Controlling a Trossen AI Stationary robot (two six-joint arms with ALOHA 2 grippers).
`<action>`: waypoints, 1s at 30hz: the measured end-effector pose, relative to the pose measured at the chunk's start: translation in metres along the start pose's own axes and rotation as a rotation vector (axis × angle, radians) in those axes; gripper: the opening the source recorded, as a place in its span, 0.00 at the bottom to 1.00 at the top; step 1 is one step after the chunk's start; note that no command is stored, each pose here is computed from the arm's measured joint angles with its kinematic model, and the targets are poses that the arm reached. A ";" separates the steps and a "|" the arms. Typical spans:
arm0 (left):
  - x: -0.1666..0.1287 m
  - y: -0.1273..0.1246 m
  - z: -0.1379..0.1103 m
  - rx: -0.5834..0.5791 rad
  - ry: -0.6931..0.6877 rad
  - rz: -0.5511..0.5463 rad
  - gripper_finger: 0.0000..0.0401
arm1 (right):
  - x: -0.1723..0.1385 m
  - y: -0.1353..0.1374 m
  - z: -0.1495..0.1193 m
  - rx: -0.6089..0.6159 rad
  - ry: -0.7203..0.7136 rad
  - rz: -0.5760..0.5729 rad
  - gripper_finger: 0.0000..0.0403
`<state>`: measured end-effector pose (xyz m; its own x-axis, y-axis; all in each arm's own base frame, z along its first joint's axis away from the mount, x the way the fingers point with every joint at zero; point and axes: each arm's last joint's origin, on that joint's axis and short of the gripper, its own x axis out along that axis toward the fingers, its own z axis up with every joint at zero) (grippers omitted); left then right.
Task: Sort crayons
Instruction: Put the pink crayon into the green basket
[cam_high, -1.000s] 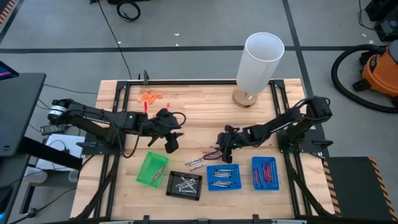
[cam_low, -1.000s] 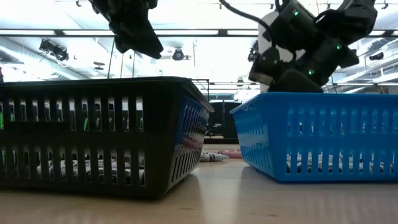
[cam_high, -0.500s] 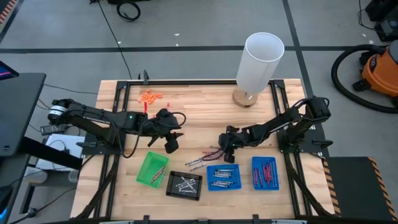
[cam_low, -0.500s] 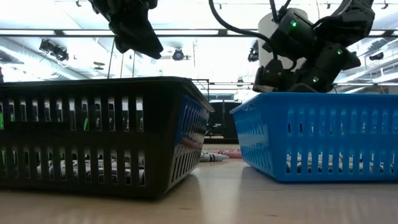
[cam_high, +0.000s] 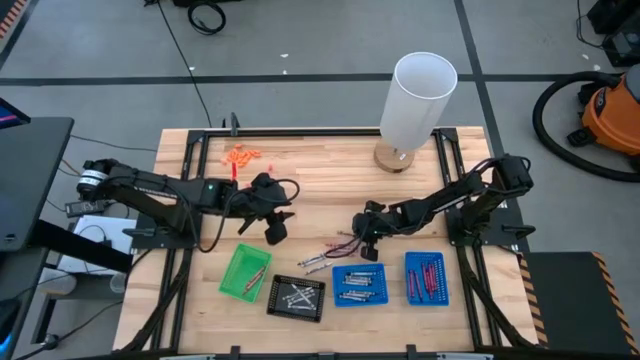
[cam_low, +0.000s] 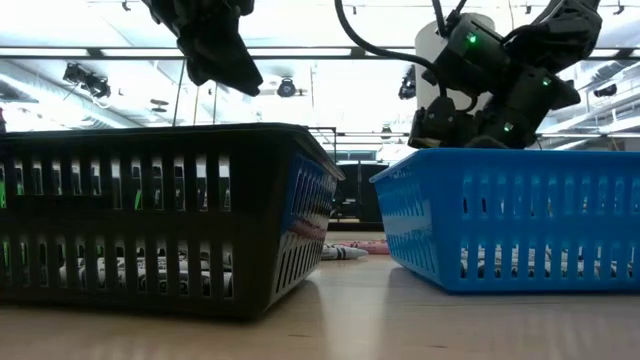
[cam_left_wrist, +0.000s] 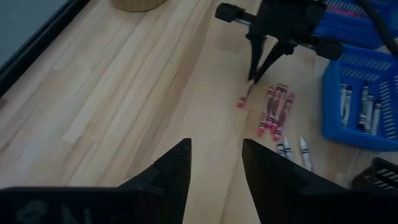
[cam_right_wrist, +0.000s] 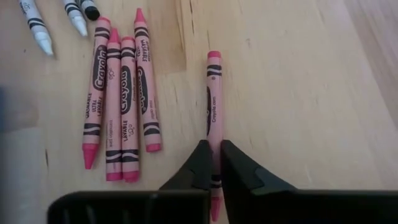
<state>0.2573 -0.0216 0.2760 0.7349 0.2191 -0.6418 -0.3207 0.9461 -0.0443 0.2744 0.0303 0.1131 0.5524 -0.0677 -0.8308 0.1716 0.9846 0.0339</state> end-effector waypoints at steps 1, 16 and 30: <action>0.000 0.001 0.000 -0.002 0.000 0.004 0.38 | 0.000 0.000 0.000 0.002 0.000 0.004 0.04; 0.001 0.003 0.001 -0.008 0.000 0.011 0.38 | -0.012 -0.002 0.041 -0.131 0.050 0.001 0.06; 0.001 0.006 -0.006 0.029 0.073 0.035 0.38 | -0.039 -0.007 0.099 -0.226 -0.029 -0.018 0.07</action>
<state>0.2521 -0.0175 0.2704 0.6777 0.2350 -0.6968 -0.3268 0.9451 0.0008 0.3327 0.0103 0.2000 0.5746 -0.0873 -0.8138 -0.0032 0.9940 -0.1089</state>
